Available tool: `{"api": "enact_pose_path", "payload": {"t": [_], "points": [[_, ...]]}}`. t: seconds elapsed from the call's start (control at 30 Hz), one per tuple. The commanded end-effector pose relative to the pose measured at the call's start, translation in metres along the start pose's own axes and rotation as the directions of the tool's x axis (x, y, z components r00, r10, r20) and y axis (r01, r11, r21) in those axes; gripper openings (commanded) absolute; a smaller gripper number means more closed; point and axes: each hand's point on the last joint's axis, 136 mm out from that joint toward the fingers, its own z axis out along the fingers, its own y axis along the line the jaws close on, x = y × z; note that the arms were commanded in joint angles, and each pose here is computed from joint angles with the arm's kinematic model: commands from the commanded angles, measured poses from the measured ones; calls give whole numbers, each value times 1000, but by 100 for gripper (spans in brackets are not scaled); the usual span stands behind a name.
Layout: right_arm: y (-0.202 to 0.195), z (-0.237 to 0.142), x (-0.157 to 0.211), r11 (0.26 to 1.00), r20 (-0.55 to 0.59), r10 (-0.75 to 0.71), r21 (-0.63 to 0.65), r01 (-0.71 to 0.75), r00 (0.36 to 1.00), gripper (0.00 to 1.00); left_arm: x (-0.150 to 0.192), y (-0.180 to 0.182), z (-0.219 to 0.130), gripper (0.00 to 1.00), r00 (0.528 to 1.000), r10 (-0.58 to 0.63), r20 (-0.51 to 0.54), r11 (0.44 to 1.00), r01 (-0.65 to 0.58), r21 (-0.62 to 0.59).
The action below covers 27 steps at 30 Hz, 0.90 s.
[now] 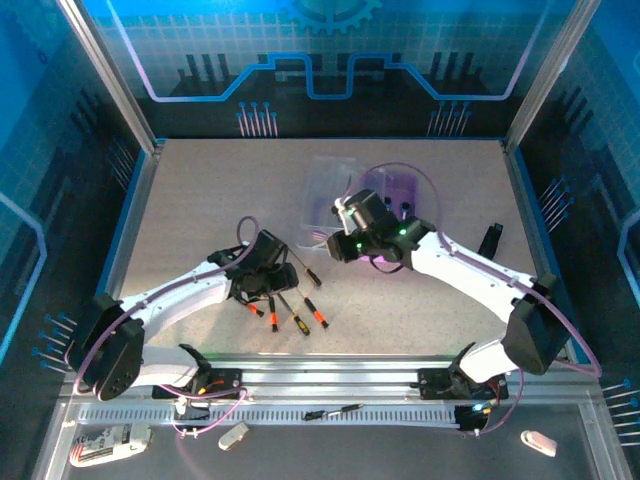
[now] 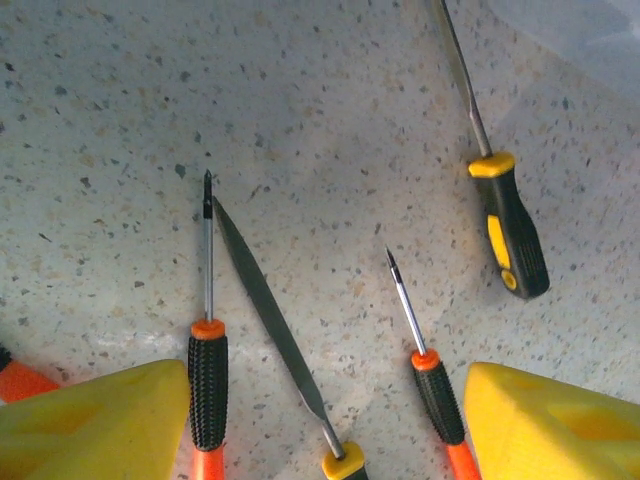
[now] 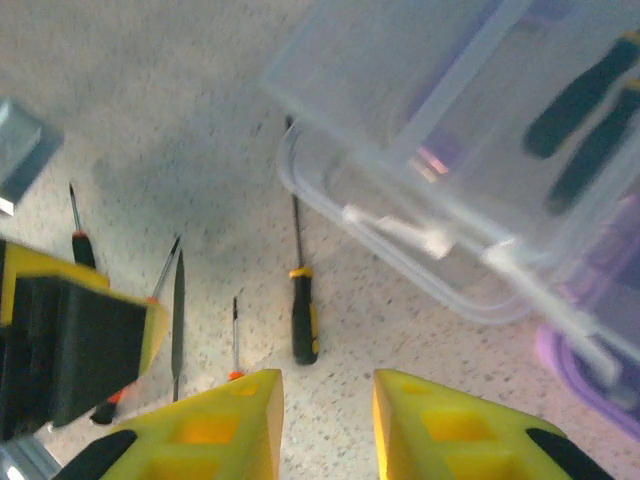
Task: Pack the tool kit
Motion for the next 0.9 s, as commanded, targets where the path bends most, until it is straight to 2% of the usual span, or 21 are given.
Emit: {"api": "enact_pose_path", "payload": {"t": [0.0,0.2,0.37,0.53,0.67,0.87], "points": [[6,23,27,987,-97,-116,102,126,988,33,-20,12,-4,76,996,-66,66,998,67,-8],[27,62,41,938,-204,-262,176,298,943,41,-51,39,-36,87,963,-123,240,991,131,-18],[27,97,49,914,-282,-274,220,340,919,44,-65,48,-58,89,926,-159,343,987,161,24],[20,120,52,888,-318,-270,284,362,909,44,-66,49,-62,89,920,-158,358,987,153,42],[17,135,62,876,-353,-287,279,393,890,44,-65,48,-59,89,924,-154,351,988,148,45],[19,145,72,883,-379,-299,238,405,876,33,-66,47,-60,89,922,-151,356,988,143,49]]}}
